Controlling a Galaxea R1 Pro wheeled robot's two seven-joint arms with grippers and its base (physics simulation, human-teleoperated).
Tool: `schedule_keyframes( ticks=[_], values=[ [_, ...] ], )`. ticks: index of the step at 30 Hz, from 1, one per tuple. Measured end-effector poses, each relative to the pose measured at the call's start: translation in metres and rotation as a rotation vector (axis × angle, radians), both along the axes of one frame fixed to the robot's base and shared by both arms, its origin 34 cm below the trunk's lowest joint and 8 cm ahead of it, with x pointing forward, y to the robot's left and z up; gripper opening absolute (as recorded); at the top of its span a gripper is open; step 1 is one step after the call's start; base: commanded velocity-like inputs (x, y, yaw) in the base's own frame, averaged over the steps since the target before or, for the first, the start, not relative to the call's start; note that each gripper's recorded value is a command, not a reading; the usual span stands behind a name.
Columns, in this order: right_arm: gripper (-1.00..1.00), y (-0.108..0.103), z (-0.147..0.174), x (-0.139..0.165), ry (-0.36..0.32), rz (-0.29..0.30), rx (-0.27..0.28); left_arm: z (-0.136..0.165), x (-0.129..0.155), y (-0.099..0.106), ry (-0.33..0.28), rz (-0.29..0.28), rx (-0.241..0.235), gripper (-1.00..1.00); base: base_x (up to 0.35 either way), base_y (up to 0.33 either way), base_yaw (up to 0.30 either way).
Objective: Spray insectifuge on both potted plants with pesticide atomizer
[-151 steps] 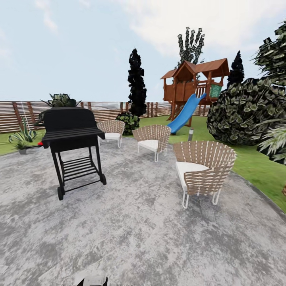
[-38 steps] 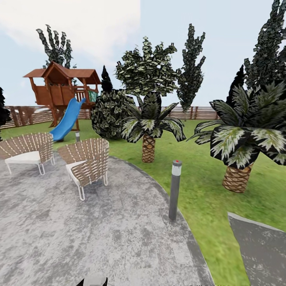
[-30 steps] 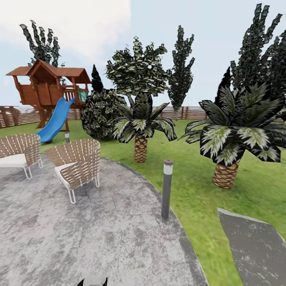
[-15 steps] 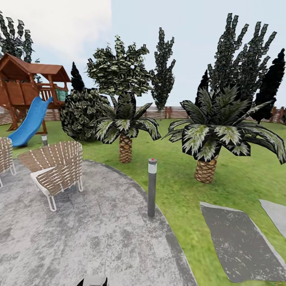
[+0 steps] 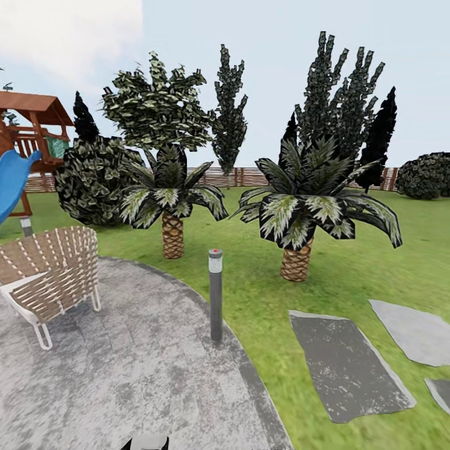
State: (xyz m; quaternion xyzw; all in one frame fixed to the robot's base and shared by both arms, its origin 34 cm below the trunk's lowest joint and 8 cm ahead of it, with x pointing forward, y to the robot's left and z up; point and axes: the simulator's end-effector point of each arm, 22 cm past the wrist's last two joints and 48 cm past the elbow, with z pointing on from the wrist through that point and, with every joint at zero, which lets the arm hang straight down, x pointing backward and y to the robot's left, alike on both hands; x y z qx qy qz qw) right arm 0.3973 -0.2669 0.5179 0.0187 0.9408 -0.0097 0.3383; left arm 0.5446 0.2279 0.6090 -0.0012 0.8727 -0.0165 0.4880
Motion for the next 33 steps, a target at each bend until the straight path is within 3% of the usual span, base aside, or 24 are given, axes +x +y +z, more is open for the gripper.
schedule_keyframes(
  ticks=[33],
  values=[
    [1.00, 0.000, -0.048, -0.003, -0.001, 0.000, 0.000, -0.047, -0.003, 0.000, -0.002, -0.001, 0.001, 1.00, 0.000, 0.000, -0.277]
  ],
)
